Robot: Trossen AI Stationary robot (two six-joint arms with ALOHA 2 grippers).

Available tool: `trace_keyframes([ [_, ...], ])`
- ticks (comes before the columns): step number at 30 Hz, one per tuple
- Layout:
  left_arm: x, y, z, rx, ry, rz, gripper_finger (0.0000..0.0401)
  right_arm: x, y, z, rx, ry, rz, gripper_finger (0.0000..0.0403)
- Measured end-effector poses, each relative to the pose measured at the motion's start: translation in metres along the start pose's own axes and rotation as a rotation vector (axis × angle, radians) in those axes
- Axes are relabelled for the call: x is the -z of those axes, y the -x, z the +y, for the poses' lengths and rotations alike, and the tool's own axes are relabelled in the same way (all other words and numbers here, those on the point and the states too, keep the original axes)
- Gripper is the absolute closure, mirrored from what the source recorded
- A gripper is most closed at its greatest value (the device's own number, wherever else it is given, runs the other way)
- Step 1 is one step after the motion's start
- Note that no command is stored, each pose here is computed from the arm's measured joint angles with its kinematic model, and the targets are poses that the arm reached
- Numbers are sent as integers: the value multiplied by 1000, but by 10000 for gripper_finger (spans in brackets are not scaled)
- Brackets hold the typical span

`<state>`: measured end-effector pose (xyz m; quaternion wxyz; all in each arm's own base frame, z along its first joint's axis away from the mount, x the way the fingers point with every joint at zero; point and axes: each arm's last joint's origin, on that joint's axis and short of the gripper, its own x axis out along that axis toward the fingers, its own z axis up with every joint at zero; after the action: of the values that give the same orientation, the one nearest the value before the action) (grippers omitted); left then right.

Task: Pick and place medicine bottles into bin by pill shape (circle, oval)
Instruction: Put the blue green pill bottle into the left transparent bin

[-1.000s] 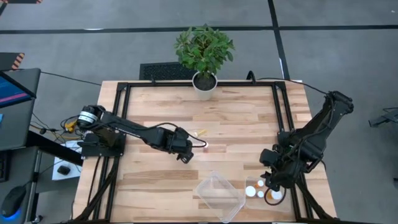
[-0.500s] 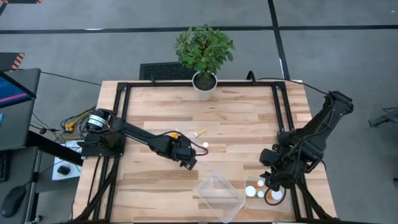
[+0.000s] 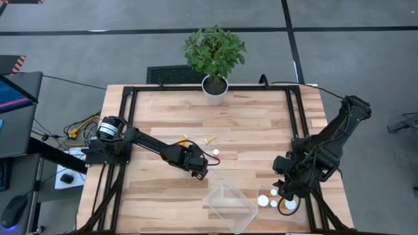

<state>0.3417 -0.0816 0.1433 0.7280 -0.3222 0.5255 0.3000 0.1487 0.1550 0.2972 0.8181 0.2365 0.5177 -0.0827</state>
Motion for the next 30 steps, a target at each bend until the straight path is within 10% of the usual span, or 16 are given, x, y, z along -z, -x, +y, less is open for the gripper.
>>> trace_keyframes([
  [30, 0, 6, -7, 26, -72, 4, 309, -5, 0, 1, 9, 8, -109, 142],
])
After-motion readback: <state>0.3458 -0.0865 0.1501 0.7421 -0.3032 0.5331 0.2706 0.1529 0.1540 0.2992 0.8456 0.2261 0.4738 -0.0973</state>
